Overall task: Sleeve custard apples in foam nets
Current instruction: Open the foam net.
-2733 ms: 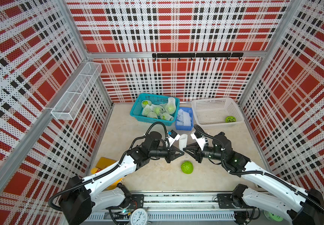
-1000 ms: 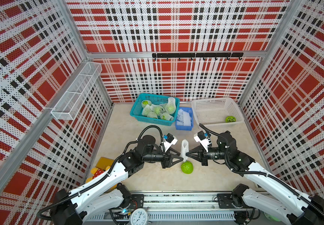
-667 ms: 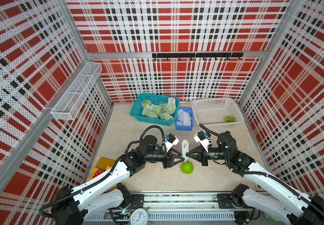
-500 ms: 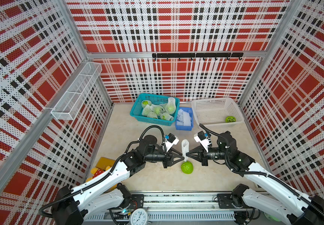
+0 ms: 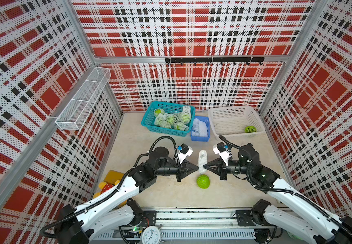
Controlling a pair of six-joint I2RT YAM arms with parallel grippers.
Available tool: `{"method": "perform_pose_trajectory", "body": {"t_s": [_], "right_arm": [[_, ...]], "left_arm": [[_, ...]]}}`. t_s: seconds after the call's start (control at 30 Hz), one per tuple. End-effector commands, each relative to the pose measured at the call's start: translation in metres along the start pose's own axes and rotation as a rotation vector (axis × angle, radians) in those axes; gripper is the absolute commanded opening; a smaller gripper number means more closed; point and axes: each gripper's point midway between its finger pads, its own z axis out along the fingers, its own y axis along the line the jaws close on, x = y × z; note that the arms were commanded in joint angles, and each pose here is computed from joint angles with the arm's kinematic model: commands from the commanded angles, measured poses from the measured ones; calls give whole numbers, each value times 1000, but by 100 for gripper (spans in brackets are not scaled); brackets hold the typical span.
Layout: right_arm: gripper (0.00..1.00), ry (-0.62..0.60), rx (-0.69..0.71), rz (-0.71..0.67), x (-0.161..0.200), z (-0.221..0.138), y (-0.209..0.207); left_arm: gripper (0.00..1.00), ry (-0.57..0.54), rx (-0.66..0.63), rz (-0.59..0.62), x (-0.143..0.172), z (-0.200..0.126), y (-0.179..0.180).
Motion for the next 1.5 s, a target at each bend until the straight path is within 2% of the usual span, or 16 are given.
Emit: {"method": "perform_pose_trajectory", "body": {"t_s": [0.0, 0.1, 0.3, 0.4, 0.43, 0.5, 0.6, 0.7, 0.9, 1.03, 1.27, 1.47], "right_arm": [[0, -12, 4, -29, 0, -1, -1], [0, -15, 15, -33, 1, -3, -2], [0, -26, 30, -35, 2, -7, -2], [0, -24, -5, -34, 2, -6, 3], [0, -22, -15, -33, 2, -5, 5], [0, -18, -40, -32, 2, -6, 9], [0, -9, -91, -36, 2, -6, 18], [0, 10, -125, -21, 5, -4, 22], [0, 18, -148, -9, 6, -1, 23], [0, 13, -134, -9, 6, -1, 21], [0, 20, -107, 8, 10, 2, 13], [0, -2, -21, -3, 7, -1, 1]], "left_arm": [[5, -2, -12, 1, 2, 2, 3], [0, -6, -20, 0, 2, 1, 4], [0, -19, -39, -14, 5, -1, 7], [22, -12, -16, -21, 9, 1, 5], [35, -10, -12, -22, 10, 1, 4], [46, -7, 1, -20, 12, 0, 1], [54, -12, 9, -9, 12, -3, -2], [55, -19, 14, 3, 8, -3, -4], [47, -14, 37, 26, 2, 4, -8], [34, -12, 52, 26, 0, 8, -11], [22, -44, 70, 43, -7, 7, -19], [4, -56, 75, 49, -9, 7, -22]]}}
